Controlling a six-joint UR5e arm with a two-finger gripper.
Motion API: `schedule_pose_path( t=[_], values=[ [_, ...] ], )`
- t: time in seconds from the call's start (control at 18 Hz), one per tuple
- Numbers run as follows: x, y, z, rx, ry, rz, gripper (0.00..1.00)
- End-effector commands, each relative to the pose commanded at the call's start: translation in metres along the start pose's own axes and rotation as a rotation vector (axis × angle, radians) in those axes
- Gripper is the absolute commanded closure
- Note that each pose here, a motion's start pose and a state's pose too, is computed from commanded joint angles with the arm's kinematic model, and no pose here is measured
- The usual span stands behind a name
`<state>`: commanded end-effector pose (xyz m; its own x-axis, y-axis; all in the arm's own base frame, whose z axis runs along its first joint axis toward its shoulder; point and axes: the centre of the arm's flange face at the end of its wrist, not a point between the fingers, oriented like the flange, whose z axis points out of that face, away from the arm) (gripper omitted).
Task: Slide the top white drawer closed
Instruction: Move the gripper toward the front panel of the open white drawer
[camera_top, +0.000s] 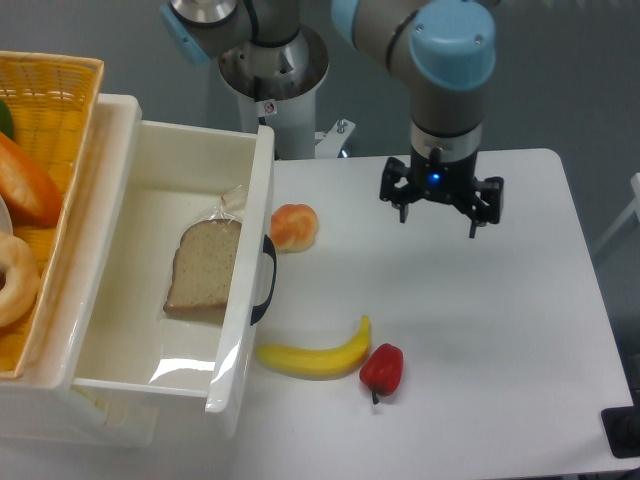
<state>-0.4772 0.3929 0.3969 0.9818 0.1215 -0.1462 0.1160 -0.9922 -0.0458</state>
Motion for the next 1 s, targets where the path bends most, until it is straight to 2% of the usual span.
schedule_pose_path(
  t=[0.61, 0.83, 1.0],
  values=[
    [-0.016, -0.003, 0.03, 0.006, 0.005, -0.024, 0.0],
    [-0.01, 0.0, 0.042, -0.011, 0.023, -0.138, 0.0],
    [0.005, 0.003, 0.062, -0.047, 0.057, -0.182, 0.0]
  ],
)
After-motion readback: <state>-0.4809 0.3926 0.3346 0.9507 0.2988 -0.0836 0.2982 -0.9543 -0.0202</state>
